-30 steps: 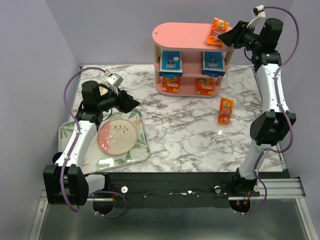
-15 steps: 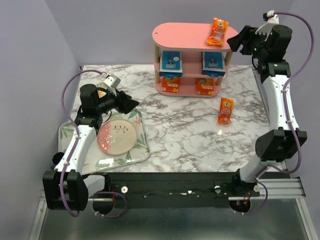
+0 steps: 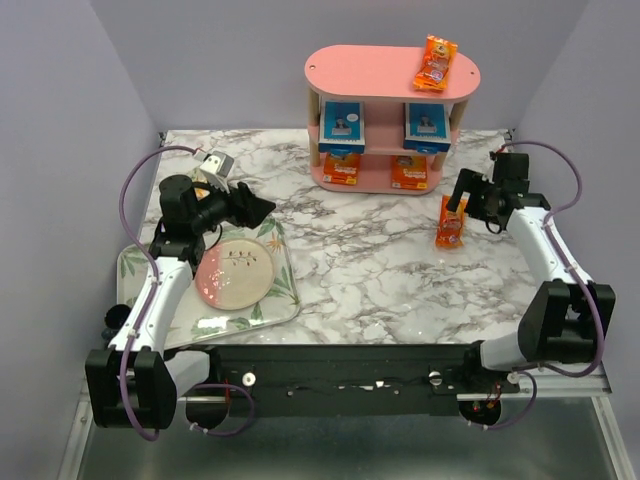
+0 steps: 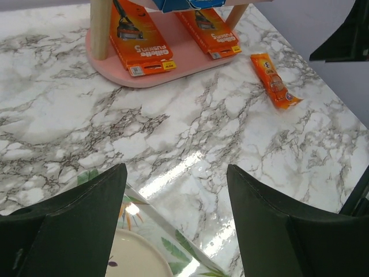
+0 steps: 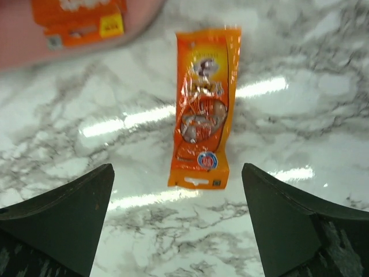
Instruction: Place and organize the shaving razors onto the shelf
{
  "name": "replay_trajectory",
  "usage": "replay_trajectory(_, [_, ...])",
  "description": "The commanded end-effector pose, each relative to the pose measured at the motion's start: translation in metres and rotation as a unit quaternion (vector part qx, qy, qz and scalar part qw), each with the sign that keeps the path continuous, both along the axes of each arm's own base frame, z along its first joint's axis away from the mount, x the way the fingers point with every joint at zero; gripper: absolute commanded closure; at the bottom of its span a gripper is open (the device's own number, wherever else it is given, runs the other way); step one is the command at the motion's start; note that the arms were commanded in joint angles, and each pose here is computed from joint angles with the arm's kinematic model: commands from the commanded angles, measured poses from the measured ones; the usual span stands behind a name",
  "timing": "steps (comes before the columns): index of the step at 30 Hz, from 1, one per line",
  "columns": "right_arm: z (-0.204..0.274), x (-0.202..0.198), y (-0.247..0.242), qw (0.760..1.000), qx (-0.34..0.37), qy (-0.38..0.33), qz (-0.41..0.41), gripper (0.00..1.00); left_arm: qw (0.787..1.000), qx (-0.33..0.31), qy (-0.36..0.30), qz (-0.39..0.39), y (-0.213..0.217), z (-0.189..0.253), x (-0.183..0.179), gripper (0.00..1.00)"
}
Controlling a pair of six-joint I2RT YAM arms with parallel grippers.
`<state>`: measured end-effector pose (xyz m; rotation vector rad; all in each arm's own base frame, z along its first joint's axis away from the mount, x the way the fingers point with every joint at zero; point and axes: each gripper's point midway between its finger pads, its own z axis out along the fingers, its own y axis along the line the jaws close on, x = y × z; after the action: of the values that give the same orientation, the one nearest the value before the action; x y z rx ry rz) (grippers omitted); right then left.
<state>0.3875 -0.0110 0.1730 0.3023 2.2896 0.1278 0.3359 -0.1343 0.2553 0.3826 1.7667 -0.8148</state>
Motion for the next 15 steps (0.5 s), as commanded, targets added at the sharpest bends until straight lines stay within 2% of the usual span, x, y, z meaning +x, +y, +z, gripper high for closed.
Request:
replay_trajectory(1, [-0.047,-0.020,0.001,0.997,0.016,0.079,-0.015,0.00,0.999,-0.013,0.003,0.032,0.008,0.001,0.000,0.21])
replay_trajectory(9, [-0.103,-0.018,-0.005,0.986,0.015,0.162,-0.041,0.01,0.998,-0.012,0.036,0.043,0.014,-0.018,-0.005,0.21])
replay_trajectory(12, [-0.121,-0.021,0.000,0.981,0.029,0.186,-0.040,0.06,0.998,-0.012,0.047,0.041,0.013,-0.024,-0.007,0.21])
replay_trajectory(15, [-0.129,-0.019,0.002,0.980,0.038,0.192,-0.045,0.16,0.997,-0.011,0.055,0.056,0.023,-0.027,-0.004,0.21])
